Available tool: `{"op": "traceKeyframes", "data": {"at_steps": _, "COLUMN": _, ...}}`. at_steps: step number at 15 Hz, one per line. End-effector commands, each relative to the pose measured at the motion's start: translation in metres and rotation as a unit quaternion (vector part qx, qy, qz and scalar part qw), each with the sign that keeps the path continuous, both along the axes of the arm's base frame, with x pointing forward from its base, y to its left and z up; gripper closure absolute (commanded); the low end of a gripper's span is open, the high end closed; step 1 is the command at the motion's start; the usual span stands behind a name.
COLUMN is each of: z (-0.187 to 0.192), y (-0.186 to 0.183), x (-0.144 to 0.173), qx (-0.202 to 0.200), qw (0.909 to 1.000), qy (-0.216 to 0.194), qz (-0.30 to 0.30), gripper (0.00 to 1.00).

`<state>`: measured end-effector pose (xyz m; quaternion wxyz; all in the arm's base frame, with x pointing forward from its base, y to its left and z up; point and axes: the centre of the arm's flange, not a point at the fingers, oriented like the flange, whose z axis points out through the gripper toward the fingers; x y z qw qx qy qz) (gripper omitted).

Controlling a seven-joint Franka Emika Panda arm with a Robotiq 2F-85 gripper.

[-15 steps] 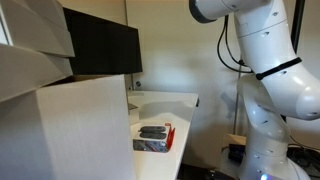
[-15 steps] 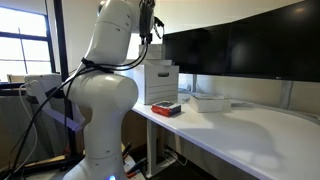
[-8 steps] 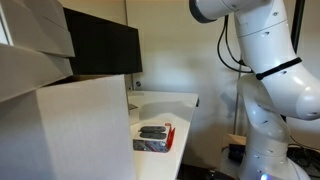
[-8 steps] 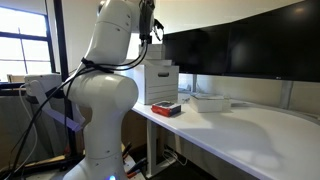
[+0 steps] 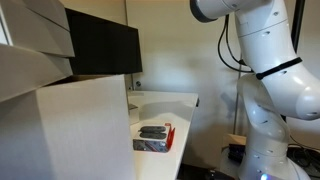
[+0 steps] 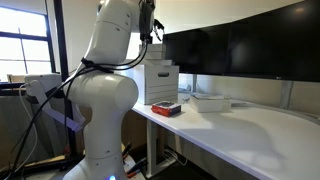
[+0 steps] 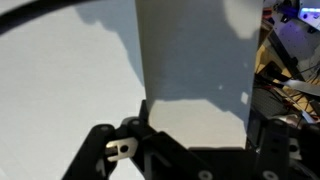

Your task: Pick up the two box and put them on the table

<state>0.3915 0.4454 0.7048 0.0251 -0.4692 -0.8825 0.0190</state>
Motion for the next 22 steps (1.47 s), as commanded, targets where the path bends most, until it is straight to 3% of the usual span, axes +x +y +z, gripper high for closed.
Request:
{"op": "traceKeyframes", "data": {"at_steps": 1, "z": -0.014, "y": -0.022, "x": -0.001, "qx": -0.018, "qw": 0.9991, "qy": -0.02, "qz": -0.033, "gripper": 0.4}}
{"op": "traceKeyframes", "data": {"at_steps": 7, "z": -0.016, "y": -0.061, "x": 0.024, "qx": -0.025, "qw": 0.9949, "qy": -0.022, "qz": -0.095, "gripper": 0.4}}
{"op": "traceKeyframes", "data": {"at_steps": 15, "z": -0.018, "y": -0.124, "x": 0.065, "qx": -0.016, "qw": 0.9824, "qy": -0.018, "qz": -0.185, "gripper": 0.4}}
{"op": "traceKeyframes", "data": {"at_steps": 22, "z": -0.012, "y": -0.162, "x": 0.078, "qx": -0.003, "qw": 0.9726, "qy": -0.022, "qz": -0.231, "gripper": 0.4}}
